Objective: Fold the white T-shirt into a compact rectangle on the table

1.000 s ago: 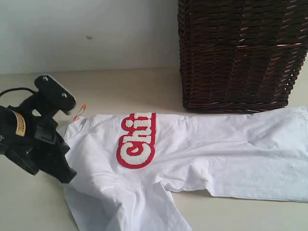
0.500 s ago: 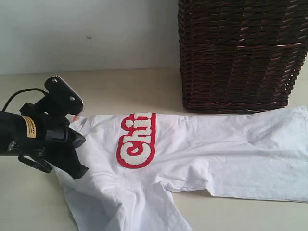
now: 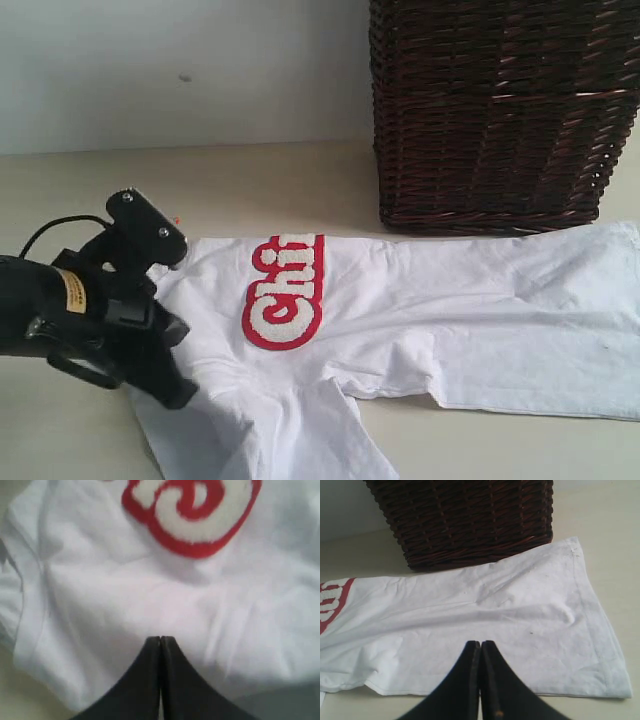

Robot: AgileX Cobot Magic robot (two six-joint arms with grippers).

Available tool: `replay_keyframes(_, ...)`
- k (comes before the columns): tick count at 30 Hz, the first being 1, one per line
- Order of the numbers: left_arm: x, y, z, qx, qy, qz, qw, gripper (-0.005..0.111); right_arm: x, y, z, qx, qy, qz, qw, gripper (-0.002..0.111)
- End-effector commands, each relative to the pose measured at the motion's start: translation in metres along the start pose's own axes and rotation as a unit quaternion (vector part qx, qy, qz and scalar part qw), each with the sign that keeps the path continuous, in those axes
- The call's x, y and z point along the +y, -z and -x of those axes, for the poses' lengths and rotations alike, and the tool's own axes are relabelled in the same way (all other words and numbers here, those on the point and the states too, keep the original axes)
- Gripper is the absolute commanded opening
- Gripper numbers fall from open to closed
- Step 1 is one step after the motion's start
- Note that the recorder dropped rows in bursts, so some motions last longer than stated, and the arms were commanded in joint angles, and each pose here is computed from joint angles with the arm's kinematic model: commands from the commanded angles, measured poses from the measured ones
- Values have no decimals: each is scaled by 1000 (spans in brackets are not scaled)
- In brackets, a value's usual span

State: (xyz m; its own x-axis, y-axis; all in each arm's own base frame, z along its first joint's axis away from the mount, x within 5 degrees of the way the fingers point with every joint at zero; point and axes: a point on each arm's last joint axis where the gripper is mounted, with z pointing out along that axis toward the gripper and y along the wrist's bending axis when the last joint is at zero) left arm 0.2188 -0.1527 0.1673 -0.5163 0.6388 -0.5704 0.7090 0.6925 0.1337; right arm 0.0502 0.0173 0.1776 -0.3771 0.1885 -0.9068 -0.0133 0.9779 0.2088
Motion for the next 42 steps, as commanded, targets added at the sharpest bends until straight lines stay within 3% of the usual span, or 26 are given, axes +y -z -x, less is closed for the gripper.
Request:
replay_keyframes(1, -8, -2, 20, -89, 206, -11, 974, 0, 0, 0, -1, -4, -1, 0, 1000, 0)
replay_keyframes(3, -12, -1, 22, -76, 351, -30, 933, 0, 0, 0, -1, -4, -1, 0, 1000, 0)
replay_keyframes(4, -15, -1, 21, -51, 377, -35, 924, 0, 0, 0, -1, -4, -1, 0, 1000, 0)
replay_keyframes(5, -19, -1, 18, -18, 373, -37, 927, 0, 0, 0, -1, -4, -1, 0, 1000, 0)
replay_keyframes(9, -40, 3, 11, 57, 192, -76, 977, 0, 0, 0, -1, -4, -1, 0, 1000, 0)
replay_keyframes(12, -55, 9, 8, 76, 68, -128, 987, 0, 0, 0, -1, -4, -1, 0, 1000, 0)
replay_keyframes(13, -59, 13, 6, 84, 50, -147, 984, 0, 0, 0, -1, -4, -1, 0, 1000, 0)
replay_keyframes(16, -79, 25, 2, 107, -7, -255, 961, 0, 0, 0, -1, -4, -2, 0, 1000, 0)
replay_keyframes(19, -100, 43, 3, 78, -70, -397, 912, 0, 0, 0, -1, -4, -2, 0, 1000, 0)
replay_keyframes(22, -108, 53, 4, 21, -157, -468, 870, 0, 0, 0, -1, -4, -1, 0, 1000, 0)
replay_keyframes(25, -107, 47, 6, -38, -257, -450, 854, 0, 0, 0, -1, -4, -1, 0, 1000, 0)
replay_keyframes(28, -103, 39, 2, -46, -332, -418, 844, 1, 0, 0, -1, -4, -1, 0, 1000, 0)
replay_keyframes(32, -101, 34, -5, -40, -407, -414, 813, 15, 0, 0, -1, -4, -1, 0, 1000, 0)
replay_keyframes(37, -105, 22, -8, -82, -494, -386, 775, 33, 0, 0, -1, -4, -1, 0, 1000, 0)
replay_keyframes(39, -105, 18, -10, -75, -508, -374, 772, 39, 0, 0, -1, -4, -1, 0, 1000, 0)
replay_keyframes(42, -102, 15, -16, -53, -556, -370, 743, 48, 0, 0, -1, -4, -1, 0, 1000, 0)
